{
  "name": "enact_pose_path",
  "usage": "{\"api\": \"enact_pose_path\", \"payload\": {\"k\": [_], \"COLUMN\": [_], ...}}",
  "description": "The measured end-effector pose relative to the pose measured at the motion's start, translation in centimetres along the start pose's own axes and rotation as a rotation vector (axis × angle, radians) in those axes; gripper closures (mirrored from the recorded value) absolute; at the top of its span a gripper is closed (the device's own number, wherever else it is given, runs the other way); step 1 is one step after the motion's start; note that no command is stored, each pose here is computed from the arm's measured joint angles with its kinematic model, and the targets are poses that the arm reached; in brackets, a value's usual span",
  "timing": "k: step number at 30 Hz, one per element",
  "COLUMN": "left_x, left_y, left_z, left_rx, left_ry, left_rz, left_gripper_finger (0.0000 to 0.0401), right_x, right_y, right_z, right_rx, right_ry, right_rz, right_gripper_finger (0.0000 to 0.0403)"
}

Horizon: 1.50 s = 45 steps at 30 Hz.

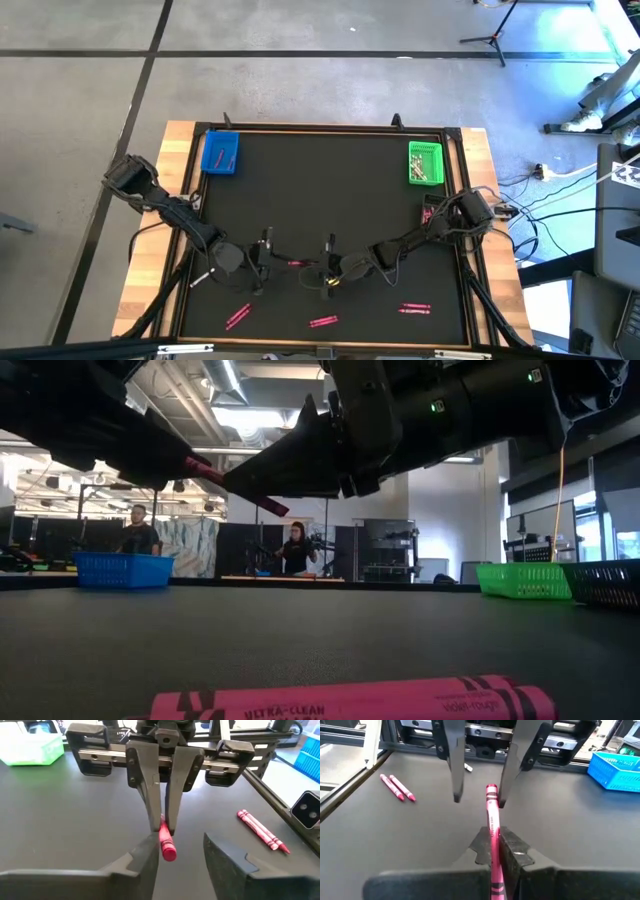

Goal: Sort crayons
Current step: Put the red crayon into the blue bin

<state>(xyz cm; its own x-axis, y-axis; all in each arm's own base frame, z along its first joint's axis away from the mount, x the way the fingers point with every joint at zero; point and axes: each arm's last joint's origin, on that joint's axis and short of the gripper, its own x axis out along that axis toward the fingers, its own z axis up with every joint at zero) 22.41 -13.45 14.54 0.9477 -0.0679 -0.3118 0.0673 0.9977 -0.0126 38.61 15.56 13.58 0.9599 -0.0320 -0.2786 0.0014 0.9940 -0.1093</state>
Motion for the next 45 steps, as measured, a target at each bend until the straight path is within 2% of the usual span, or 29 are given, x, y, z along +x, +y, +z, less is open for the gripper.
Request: {"api": "enact_pose_path", "payload": {"k": [8,14,20,27,30,37,41,45], "left_x": [0.2,0.2,0.2,-1.4,-2.8,-6.3,-7.5,-8.1], "left_y": [0.4,0.5,0.5,0.7,1.2,4.0,6.0,8.3], "left_z": [-0.1,-0.1,-0.1,0.5,1.0,2.4,3.3,4.1], "left_rx": [-0.004,-0.006,-0.004,0.036,0.055,0.057,0.039,0.038], "left_ry": [0.010,0.013,0.017,0.066,0.090,0.088,0.070,0.132], "left_rz": [0.019,0.025,0.022,0.076,0.162,0.470,0.588,0.702], "left_gripper_finger": [0.0341,0.0389,0.0387,0.0378,0.0377,0.0377,0.0376,0.0376], "right_x": [0.0,0.0,0.0,-0.7,-1.0,-1.0,-1.0,-1.0], "right_y": [0.0,0.1,0.1,1.5,2.0,1.9,1.9,1.9], "right_z": [0.0,0.1,0.2,0.5,0.5,0.4,0.5,0.5], "right_rx": [0.002,0.007,0.036,-0.062,-0.102,-0.076,-0.074,-0.054], "right_ry": [-0.002,-0.006,-0.019,-0.031,-0.039,-0.030,-0.032,-0.032], "right_rz": [0.001,0.019,0.035,0.062,0.065,0.053,0.054,0.055], "right_gripper_finger": [0.0394,0.0377,0.0340,0.0269,0.0255,0.0251,0.0251,0.0251]}}
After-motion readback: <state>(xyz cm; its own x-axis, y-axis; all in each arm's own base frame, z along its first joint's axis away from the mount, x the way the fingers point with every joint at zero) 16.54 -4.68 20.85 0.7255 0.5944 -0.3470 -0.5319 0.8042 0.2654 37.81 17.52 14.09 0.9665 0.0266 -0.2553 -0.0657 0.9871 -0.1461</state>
